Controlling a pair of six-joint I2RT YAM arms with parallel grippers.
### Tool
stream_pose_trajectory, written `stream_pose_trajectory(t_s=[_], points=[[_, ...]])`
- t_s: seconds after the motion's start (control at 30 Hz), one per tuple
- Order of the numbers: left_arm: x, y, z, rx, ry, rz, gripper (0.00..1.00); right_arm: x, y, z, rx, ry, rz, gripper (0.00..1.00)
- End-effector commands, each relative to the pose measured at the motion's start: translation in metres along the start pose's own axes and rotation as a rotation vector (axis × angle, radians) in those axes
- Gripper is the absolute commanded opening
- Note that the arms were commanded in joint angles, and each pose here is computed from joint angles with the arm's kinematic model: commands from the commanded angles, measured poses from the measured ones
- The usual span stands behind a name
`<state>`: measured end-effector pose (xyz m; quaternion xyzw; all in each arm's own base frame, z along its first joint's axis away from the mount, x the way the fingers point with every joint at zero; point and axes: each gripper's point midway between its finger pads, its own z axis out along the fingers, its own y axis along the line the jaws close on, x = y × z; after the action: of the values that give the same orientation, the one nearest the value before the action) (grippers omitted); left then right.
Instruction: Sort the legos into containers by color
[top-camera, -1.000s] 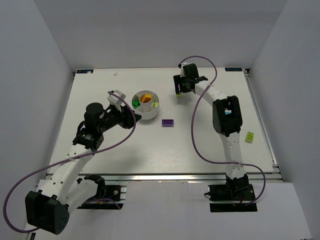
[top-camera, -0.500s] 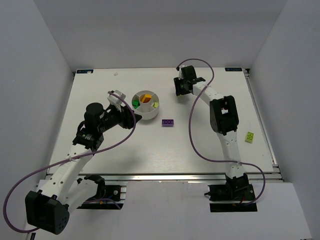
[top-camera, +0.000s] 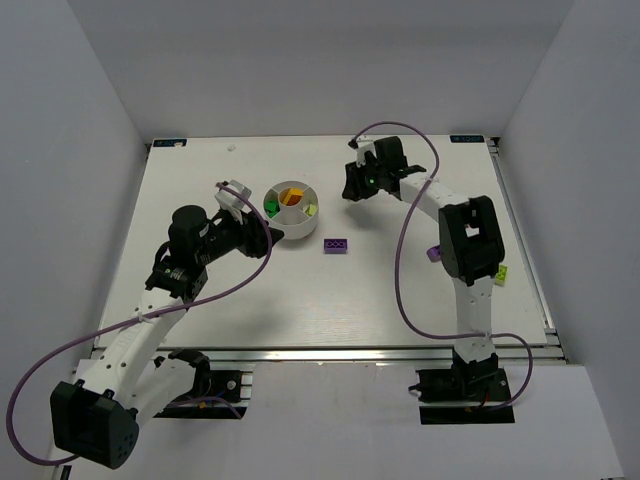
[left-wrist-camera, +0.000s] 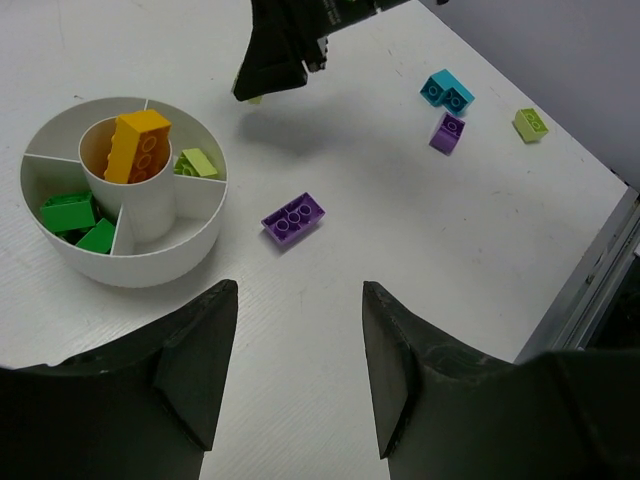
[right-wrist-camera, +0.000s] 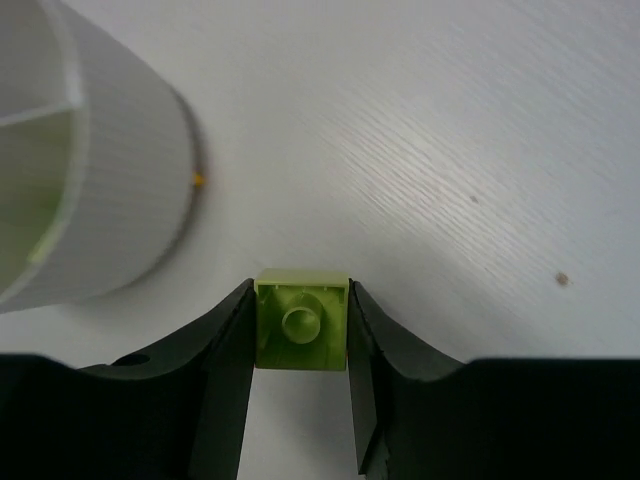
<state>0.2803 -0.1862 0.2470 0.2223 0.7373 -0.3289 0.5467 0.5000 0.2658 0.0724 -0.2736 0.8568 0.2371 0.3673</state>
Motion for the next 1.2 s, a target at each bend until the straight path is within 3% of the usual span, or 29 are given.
stream_pose_trajectory(t_s=[0.0, 0.13, 0.33, 0.6, 1.07, 1.17], points=[[-0.010, -0.007, -0.002, 0.026, -0.021, 0.011, 0.63, -0.077, 0.052, -0.040, -0.219, -0.252, -0.121, 0.00], [-0.011, -0.008, -0.002, 0.027, -0.023, 0.014, 0.63, -0.079, 0.092, -0.055, -0.441, -0.245, 0.051, 0.00], [-0.012, -0.009, -0.003, 0.030, -0.028, 0.017, 0.63, -0.073, 0.125, -0.053, -0.596, -0.198, 0.199, 0.00], [-0.012, -0.009, -0.004, 0.030, -0.031, 0.019, 0.63, -0.069, 0.152, -0.039, -0.616, -0.167, 0.239, 0.00], [-0.014, -0.009, -0.004, 0.029, -0.036, 0.023, 0.63, -0.057, 0.142, -0.016, -0.531, -0.141, 0.264, 0.18], [-0.014, -0.010, -0.004, 0.032, -0.036, 0.023, 0.63, -0.058, 0.141, -0.016, -0.525, -0.145, 0.249, 0.27]])
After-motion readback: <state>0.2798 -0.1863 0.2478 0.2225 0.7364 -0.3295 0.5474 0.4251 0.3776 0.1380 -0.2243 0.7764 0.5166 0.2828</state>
